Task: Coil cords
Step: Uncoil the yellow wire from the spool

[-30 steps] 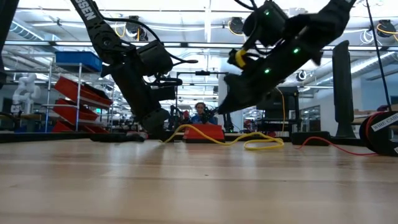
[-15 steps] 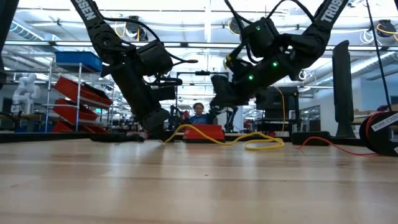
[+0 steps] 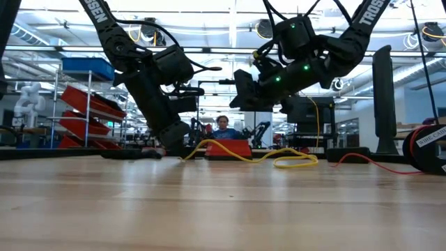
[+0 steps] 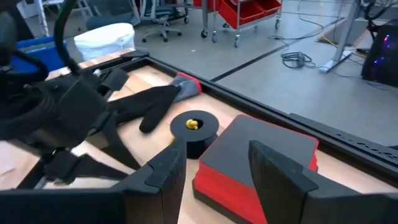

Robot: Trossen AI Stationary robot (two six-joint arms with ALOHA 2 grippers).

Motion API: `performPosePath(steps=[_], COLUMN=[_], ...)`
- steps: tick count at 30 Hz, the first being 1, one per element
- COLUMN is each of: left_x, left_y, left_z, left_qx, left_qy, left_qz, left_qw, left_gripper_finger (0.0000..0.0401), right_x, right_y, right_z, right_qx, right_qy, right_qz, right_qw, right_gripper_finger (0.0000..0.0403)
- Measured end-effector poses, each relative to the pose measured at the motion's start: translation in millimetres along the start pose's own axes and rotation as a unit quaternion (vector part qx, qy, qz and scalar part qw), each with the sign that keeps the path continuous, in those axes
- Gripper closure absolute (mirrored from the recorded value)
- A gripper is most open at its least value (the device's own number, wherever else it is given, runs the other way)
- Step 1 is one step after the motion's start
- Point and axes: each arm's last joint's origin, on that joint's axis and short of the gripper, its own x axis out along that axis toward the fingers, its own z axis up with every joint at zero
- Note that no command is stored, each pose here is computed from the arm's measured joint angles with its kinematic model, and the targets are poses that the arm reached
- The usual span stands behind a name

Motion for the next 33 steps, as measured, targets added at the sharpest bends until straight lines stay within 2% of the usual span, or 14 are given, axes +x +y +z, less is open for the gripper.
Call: performPosePath(steps=[17,21,27,33], left_x=[0.0,0.0,0.0,-0.1], left_y=[0.0,0.0,0.0,0.0], left_z=[0.1,0.1,0.1,0.4], left_qx=[0.0,0.0,0.0,0.0], left_qy=[0.0,0.0,0.0,-0.001], left_qz=[0.0,0.0,0.0,0.0], left_qw=[1.0,1.0,1.0,1.0], left_gripper_finger=[0.033,0.033,0.033,0.033], right_x=[-1.8,-7.9,-27.6,-48.4], right_y=[4.1,16.0,32.8,38.1], right_z=[-0.2,-6.8,-7.4,3.4], right_qx=[-0.003,-0.045,-0.125,-0.167], right_qy=[-0.002,0.024,0.052,0.074], right_qz=[0.012,0.062,0.09,0.106], right_qw=[1.0,0.997,0.987,0.977], right_gripper_finger=[0.0243,0.0243,0.0243,0.0243])
